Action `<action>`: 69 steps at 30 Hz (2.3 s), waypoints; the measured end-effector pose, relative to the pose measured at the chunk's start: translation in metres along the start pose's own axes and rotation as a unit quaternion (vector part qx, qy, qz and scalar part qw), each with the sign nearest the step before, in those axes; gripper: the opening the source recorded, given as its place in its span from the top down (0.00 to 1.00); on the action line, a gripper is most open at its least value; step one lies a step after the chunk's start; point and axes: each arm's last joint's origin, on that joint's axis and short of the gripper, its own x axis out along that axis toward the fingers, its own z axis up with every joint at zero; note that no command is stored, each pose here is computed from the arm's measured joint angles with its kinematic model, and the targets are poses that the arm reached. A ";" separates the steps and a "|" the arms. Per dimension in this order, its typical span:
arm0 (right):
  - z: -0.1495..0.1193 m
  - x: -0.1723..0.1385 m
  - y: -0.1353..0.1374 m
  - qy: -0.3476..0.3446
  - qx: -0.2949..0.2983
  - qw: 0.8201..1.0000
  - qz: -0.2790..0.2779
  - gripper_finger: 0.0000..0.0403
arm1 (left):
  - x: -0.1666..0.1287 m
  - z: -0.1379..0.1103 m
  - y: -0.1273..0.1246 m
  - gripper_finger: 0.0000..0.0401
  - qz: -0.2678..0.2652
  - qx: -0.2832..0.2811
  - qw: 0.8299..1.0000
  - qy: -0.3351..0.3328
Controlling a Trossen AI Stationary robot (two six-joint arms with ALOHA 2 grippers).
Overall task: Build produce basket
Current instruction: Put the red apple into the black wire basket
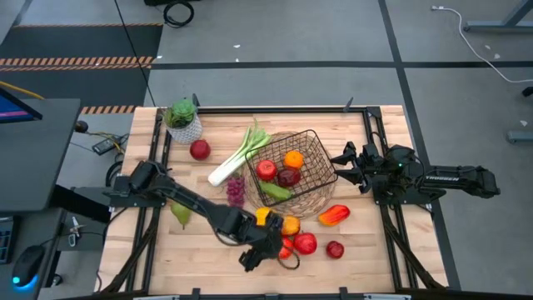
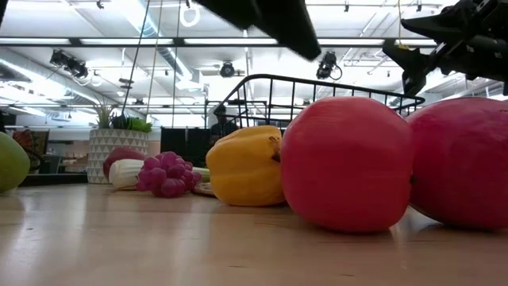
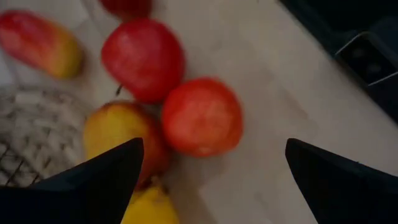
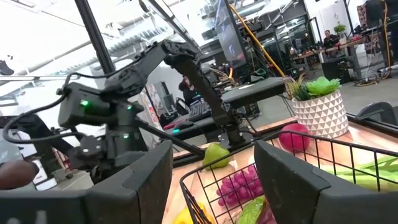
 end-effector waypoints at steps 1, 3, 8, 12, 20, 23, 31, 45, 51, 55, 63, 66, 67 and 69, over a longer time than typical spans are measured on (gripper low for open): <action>0.000 0.000 0.000 0.000 0.000 1.000 0.000 0.43 | 0.003 0.003 -0.003 0.00 0.003 0.002 1.000 -0.010; 0.000 0.000 0.000 -0.001 0.000 1.000 0.000 0.43 | 0.006 0.005 -0.012 0.00 0.007 0.009 1.000 -0.014; 0.000 0.000 0.000 -0.002 -0.001 1.000 0.000 0.43 | 0.027 0.008 -0.030 0.00 0.044 0.006 0.999 -0.023; 0.000 0.000 0.000 0.001 0.000 1.000 0.000 0.43 | 0.045 0.007 -0.038 0.00 0.065 0.036 0.997 -0.030; 0.000 0.000 0.000 0.000 0.000 1.000 0.000 0.43 | 0.055 0.007 -0.032 0.00 0.107 0.047 0.993 -0.033; 0.000 0.000 0.000 0.000 0.000 1.000 0.000 0.43 | 0.056 0.006 -0.029 0.00 0.109 0.045 0.993 -0.029; 0.000 0.000 0.000 -0.001 0.000 1.000 0.000 0.43 | 0.086 -0.013 -0.036 0.00 0.069 0.049 0.996 0.023; 0.000 0.000 0.000 -0.001 0.000 1.000 0.000 0.43 | 0.093 -0.016 -0.040 0.03 0.075 0.014 0.997 0.028; 0.000 0.000 0.000 -0.001 0.000 1.000 0.000 0.43 | 0.088 -0.009 -0.043 0.13 0.087 0.017 0.996 0.024; 0.000 0.000 0.000 -0.001 0.000 1.000 0.000 0.43 | 0.076 0.002 -0.042 0.15 0.099 0.028 0.994 0.045; 0.000 0.000 0.000 -0.001 0.000 1.000 0.000 0.43 | 0.028 0.036 -0.024 0.13 0.180 0.080 0.976 0.095; 0.000 0.000 0.000 0.000 0.000 1.000 0.000 0.43 | 0.014 0.044 -0.019 0.13 0.212 0.121 0.963 0.113; 0.000 0.000 0.000 -0.001 0.000 1.000 0.000 0.43 | 0.009 0.046 -0.019 0.13 0.219 0.135 0.959 0.118; 0.000 0.000 0.000 0.000 0.000 1.000 0.000 0.43 | 0.002 0.053 -0.018 0.13 0.240 0.159 0.951 0.116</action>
